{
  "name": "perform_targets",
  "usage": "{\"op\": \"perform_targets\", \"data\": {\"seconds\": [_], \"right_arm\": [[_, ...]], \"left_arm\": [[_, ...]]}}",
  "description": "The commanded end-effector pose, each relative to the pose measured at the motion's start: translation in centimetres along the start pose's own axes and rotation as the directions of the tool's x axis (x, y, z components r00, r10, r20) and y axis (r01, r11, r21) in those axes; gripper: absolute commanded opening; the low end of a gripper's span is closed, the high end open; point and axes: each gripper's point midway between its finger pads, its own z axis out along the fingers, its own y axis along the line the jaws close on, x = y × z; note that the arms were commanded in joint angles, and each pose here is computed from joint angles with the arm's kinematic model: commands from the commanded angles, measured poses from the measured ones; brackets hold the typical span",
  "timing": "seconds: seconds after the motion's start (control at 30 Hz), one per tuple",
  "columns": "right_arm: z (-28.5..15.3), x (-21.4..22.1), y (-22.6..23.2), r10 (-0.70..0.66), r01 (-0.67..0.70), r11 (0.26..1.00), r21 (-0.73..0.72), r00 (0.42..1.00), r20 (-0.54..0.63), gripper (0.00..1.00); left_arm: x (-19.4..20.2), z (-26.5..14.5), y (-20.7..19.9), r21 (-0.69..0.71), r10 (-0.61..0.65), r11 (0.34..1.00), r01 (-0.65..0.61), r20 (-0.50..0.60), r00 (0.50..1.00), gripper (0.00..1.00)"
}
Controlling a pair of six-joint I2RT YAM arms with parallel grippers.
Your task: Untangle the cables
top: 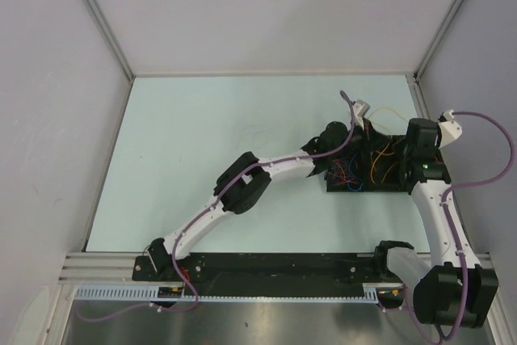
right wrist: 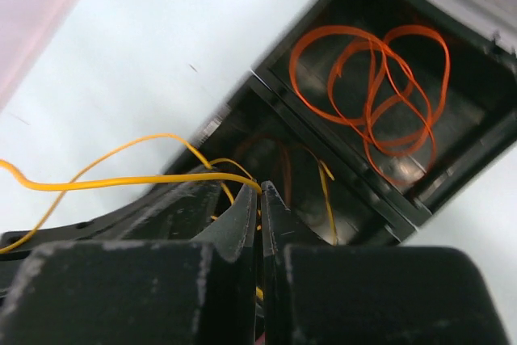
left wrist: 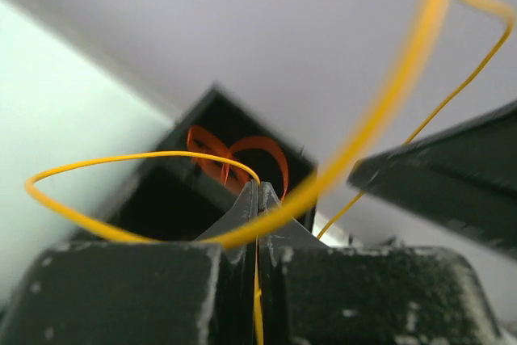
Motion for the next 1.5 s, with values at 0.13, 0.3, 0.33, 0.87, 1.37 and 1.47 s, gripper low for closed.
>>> {"op": "perform_targets", "data": {"seconds": [0.13,0.3,0.33,0.87,1.37,1.47], "right_arm": [[0.1,3.4,-3.2,-0.007,0.017,0.993,0.114,0.996,-0.093,0.00],[0.6,5.8,-4.5,-0.003,0.031,0.985,0.171,0.986,-0.164,0.00],[0.9,6.4,-5.2,-0.004,0.041,0.978,0.205,0.984,-0.181,0.00],[2.9,9.4,-6.8,0.095,-0.005,0.952,0.305,0.955,-0.282,0.00],[3.0,12.6,-4.8,-0.021,0.108,0.973,0.203,0.919,-0.393,0.00],[2.5,10.5,-4.1,-0.042,0.101,0.981,0.165,0.944,-0.327,0.00]], "left_arm": [[0.8,-2.0,-2.4,0.009,-0.028,1.000,0.028,-0.017,0.999,0.00],[1.5,-2.3,-2.8,-0.026,-0.044,0.999,0.041,-0.096,0.994,0.05],[1.9,-2.5,-2.7,-0.041,-0.047,0.998,0.042,-0.122,0.991,0.07],[-2.4,-3.0,-6.1,-0.086,0.013,0.996,-0.030,-0.195,0.981,0.57],[-7.5,-14.9,-2.9,-0.361,0.003,0.928,-0.093,-0.242,0.970,0.64],[-8.6,-18.5,-1.8,-0.417,0.019,0.901,-0.120,-0.238,0.971,0.64]]}}
